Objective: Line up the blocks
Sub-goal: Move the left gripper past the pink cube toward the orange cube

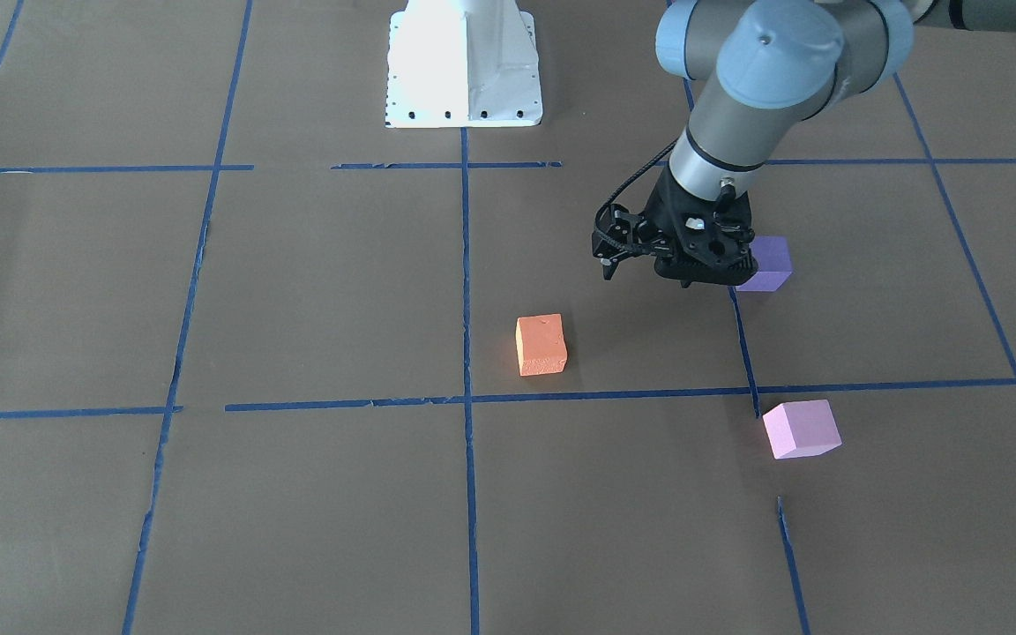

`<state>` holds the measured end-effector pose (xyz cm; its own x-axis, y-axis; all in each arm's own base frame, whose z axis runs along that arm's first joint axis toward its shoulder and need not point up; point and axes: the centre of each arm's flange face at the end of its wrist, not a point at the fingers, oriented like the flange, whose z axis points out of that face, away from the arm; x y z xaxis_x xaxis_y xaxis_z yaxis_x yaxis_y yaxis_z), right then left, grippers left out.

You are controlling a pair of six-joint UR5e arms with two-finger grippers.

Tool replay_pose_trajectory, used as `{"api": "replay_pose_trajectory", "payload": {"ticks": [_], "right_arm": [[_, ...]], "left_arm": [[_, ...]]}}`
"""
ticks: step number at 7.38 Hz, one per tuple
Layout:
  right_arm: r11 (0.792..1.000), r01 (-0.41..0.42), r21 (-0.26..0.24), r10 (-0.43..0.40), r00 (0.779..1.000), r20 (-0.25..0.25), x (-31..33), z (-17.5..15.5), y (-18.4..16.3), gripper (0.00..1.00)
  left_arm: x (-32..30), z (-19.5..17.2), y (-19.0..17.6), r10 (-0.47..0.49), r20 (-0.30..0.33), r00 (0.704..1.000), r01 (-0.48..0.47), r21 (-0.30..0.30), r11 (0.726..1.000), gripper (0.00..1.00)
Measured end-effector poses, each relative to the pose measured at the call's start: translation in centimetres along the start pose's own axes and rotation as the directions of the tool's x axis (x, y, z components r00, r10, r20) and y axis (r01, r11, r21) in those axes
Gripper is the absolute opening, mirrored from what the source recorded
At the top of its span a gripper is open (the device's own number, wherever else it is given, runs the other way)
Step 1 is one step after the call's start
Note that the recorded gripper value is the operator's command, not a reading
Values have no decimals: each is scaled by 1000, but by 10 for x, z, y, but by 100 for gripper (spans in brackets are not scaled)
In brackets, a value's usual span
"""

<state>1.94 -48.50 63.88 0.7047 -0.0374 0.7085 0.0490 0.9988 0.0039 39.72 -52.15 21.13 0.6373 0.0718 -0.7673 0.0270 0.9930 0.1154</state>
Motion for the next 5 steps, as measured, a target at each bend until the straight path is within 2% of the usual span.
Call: {"api": "replay_pose_trajectory", "payload": {"ticks": [2,5], "right_arm": [[1000,1,1,-1,1000,0,0,0,0,100],[1000,0,1,0,1000,-1,0,0,0,100]], "left_arm": [[58,26,-16,-67,60,996,70,-43,997,100],[92,66,-16,-95,117,989,104,-74,992,100]]}}
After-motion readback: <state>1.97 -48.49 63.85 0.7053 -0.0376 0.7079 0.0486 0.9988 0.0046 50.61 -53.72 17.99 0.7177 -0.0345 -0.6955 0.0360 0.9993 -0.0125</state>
